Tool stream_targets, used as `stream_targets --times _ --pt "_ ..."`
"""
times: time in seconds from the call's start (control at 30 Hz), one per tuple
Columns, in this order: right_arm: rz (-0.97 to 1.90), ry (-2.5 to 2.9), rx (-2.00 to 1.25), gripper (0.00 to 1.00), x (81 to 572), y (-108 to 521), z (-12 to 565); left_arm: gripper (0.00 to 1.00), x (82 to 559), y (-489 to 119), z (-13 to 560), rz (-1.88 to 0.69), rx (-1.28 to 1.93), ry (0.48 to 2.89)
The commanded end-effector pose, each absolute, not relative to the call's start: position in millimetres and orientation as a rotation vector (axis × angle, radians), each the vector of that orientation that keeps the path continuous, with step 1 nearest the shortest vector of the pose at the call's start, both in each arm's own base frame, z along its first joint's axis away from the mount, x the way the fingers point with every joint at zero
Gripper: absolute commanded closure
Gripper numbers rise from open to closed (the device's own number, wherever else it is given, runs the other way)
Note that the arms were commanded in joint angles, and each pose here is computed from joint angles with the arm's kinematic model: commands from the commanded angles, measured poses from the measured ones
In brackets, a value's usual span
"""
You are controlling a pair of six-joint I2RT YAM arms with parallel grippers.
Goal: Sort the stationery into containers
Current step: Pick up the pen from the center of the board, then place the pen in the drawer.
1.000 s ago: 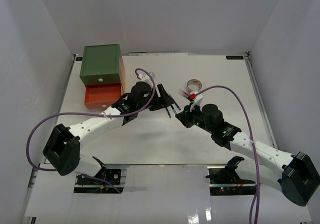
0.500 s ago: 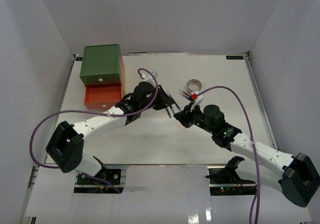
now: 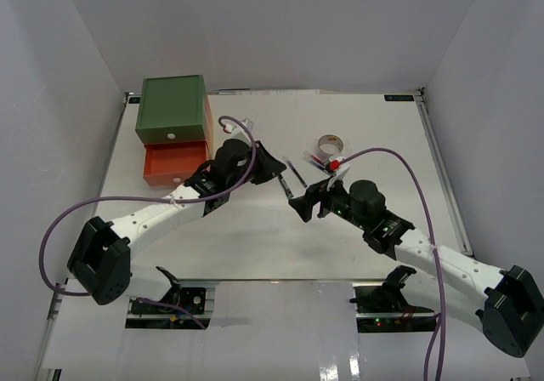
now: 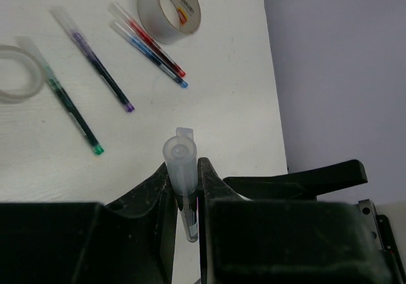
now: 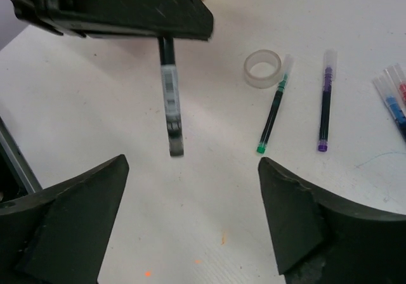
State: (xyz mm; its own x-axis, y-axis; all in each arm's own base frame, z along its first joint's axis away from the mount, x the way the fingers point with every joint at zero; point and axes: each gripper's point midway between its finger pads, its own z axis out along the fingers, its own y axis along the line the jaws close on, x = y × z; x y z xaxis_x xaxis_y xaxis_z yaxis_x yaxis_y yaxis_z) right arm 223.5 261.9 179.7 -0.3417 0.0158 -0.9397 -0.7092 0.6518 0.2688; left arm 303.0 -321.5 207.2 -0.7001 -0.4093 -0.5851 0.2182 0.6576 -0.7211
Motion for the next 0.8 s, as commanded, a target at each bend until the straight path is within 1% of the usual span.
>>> stream_targets --times 0.0,0.1,0.2,0.37,0.57,0.77 --pt "0.801 1.741 -0.538 0.07 225.9 256.5 186.1 0.9 326.4 -268.4 240.3 -0.984 -0.31 1.968" --pt "0.756 1.747 -0.501 0.01 230.2 248.2 183.7 0.9 336.0 -213.6 248.6 -0.908 -0.453 1.891" --pt "0.743 1.765 -0.503 0.06 229.6 246.0 177.4 0.89 340.6 -160.5 260.0 -0.798 -0.583 1.792" --pt "0.744 1.779 -0.51 0.07 227.9 246.2 171.5 0.86 344.7 -82.3 265.2 -0.64 -0.77 1.668" --pt "0.733 1.779 -0.515 0.07 228.0 244.3 169.6 0.83 348.4 -33.8 259.2 -0.547 -0.895 1.584" --pt "0.712 1.782 -0.521 0.07 228.1 241.0 166.0 0.81 364.6 -15.4 236.9 -0.535 -0.977 1.59"
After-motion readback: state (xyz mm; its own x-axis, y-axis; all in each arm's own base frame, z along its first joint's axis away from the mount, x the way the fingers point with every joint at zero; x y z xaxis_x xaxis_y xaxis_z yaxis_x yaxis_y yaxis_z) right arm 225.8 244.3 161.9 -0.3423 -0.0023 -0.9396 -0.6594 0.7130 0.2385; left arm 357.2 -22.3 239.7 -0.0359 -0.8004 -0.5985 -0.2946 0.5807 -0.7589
